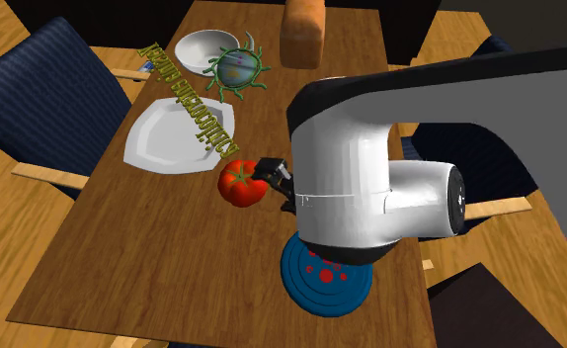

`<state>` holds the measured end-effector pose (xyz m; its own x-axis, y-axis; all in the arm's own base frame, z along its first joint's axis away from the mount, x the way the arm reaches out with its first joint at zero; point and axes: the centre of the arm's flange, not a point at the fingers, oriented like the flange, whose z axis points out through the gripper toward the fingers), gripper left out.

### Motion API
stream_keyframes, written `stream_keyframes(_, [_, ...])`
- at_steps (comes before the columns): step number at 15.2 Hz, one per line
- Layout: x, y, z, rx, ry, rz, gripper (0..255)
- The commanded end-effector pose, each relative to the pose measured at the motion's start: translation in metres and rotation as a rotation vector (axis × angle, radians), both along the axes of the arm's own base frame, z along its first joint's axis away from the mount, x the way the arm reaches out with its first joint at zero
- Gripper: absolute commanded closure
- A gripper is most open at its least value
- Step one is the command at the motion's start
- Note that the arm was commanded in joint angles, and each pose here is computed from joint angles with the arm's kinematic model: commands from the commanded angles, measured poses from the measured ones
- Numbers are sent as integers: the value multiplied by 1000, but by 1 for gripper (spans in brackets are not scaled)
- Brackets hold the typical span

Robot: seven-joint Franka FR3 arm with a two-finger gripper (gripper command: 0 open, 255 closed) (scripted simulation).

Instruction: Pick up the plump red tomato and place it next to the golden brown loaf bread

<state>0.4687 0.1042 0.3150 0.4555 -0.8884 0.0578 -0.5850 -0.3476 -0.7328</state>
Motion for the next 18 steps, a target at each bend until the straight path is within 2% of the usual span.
stream_keyframes(1, [9,5,-6,16,-14,-24,0])
stream_keyframes(7, [33,15,-29,16,-14,-24,0])
stream_keyframes(15, [33,15,-29,16,-14,-24,0])
stream_keyframes(16, [33,15,-29,16,-14,-24,255])
stream_keyframes(18, [33,15,-29,16,-14,-24,255])
